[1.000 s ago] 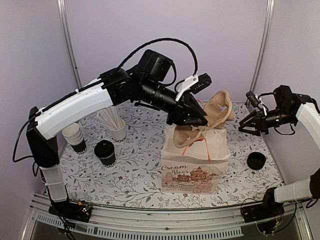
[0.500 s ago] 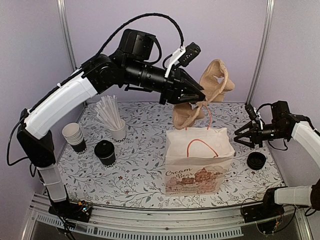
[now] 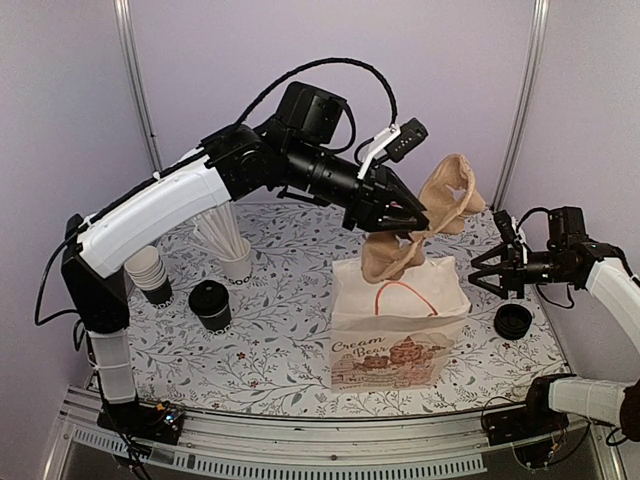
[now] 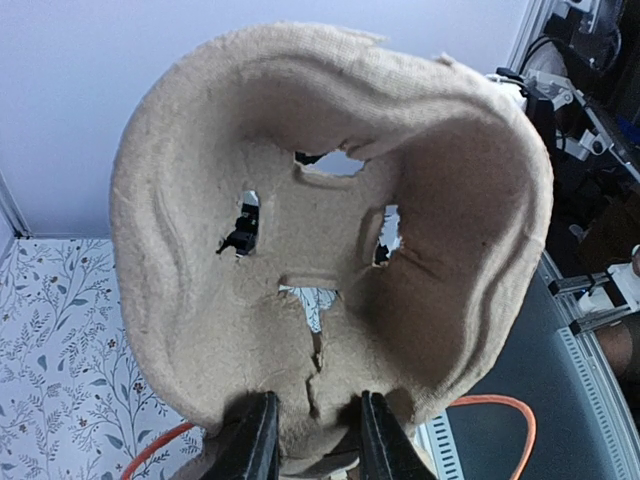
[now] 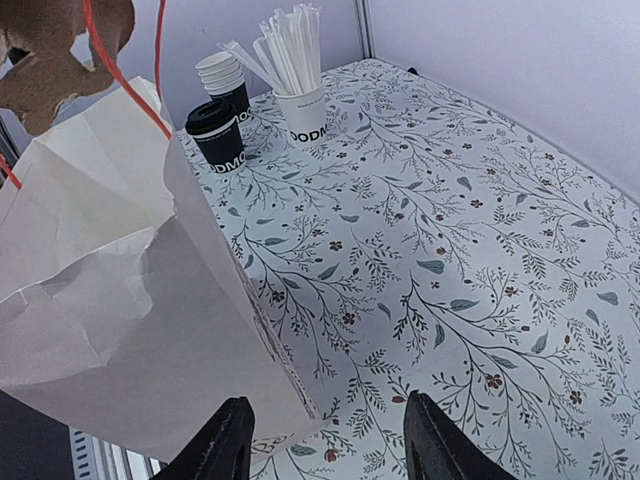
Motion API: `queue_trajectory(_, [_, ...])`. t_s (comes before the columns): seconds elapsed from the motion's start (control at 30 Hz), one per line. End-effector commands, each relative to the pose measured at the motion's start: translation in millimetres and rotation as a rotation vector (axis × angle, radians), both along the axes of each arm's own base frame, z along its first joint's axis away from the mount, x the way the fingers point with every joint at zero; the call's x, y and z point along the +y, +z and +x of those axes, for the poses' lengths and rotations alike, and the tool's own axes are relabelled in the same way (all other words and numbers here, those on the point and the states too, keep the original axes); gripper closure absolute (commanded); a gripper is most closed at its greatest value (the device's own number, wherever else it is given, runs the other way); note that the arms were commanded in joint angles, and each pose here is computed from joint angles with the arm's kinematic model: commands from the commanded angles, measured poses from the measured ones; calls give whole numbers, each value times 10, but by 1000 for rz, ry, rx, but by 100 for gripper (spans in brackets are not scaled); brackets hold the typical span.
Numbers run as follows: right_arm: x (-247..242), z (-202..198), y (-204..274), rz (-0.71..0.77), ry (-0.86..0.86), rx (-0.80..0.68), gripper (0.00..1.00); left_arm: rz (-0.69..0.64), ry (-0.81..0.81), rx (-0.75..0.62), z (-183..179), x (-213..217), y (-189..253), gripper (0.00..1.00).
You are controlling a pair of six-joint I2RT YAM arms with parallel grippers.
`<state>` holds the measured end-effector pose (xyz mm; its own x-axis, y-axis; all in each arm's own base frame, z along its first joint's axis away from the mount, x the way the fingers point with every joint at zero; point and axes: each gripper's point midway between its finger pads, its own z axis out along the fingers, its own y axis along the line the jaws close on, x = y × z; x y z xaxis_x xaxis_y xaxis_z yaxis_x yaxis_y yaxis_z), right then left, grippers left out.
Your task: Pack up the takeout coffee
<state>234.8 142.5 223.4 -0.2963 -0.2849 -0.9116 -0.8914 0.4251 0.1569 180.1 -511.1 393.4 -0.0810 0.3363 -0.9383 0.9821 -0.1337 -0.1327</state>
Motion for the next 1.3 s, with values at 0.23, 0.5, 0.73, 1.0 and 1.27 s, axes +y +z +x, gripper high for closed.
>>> queue_trajectory(0.23, [-17,41,-71,-6,-12,7,46,178,3,25,-130,-55,-581,76])
queue_trajectory(0.5, [-19,44,-95,-11,-10,6,46,391,151,66,28,101,-1066,77])
queue_trajectory(0.73, [-13,40,-110,-9,0,12,46,459,204,106,1,217,-1194,77])
queue_trajectory(1.0, [-7,29,-104,-7,8,7,46,542,184,127,-210,288,-1413,78])
queue_trajectory(1.27, [0,22,-109,-4,16,10,46,647,206,141,-295,429,-1712,79])
